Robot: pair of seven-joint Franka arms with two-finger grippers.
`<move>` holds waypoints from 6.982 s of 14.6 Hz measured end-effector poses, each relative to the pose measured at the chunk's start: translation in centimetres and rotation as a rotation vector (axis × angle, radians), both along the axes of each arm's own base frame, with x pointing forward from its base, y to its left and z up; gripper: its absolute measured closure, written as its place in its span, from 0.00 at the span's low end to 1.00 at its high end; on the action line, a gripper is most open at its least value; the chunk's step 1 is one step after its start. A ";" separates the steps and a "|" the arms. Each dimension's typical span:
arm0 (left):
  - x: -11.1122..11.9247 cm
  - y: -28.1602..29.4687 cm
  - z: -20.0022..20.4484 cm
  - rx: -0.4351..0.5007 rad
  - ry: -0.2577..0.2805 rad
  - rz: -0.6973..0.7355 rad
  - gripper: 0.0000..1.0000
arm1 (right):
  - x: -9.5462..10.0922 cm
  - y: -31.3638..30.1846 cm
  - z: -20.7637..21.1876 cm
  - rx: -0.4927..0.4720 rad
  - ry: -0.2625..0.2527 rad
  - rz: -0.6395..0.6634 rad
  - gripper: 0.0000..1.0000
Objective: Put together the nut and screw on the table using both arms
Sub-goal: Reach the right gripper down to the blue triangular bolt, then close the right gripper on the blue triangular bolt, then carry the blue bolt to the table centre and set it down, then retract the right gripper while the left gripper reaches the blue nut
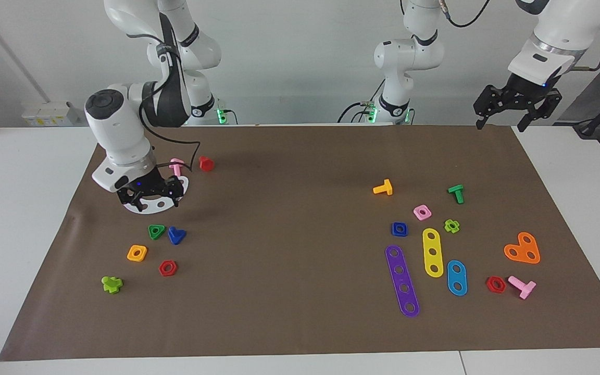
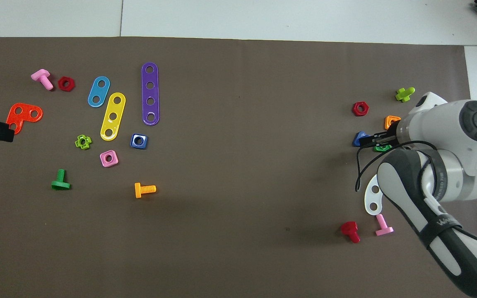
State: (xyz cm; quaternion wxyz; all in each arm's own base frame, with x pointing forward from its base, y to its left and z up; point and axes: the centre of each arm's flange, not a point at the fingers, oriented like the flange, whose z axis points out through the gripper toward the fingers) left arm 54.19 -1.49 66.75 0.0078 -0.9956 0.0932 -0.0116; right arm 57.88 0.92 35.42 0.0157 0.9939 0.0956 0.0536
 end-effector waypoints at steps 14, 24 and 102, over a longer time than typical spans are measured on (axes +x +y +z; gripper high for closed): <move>0.0 0.0 0.0 0.000 0.000 0.000 0.00 | 0.1 0.2 -6.0 -0.002 -0.032 0.037 0.35; 0.0 0.0 0.0 0.000 0.000 0.000 0.00 | 0.6 0.2 -5.3 0.029 -0.050 0.002 0.46; 3.1 -6.7 -13.1 -0.018 -0.069 0.069 0.00 | 2.1 3.0 20.9 0.090 -0.038 -0.464 0.00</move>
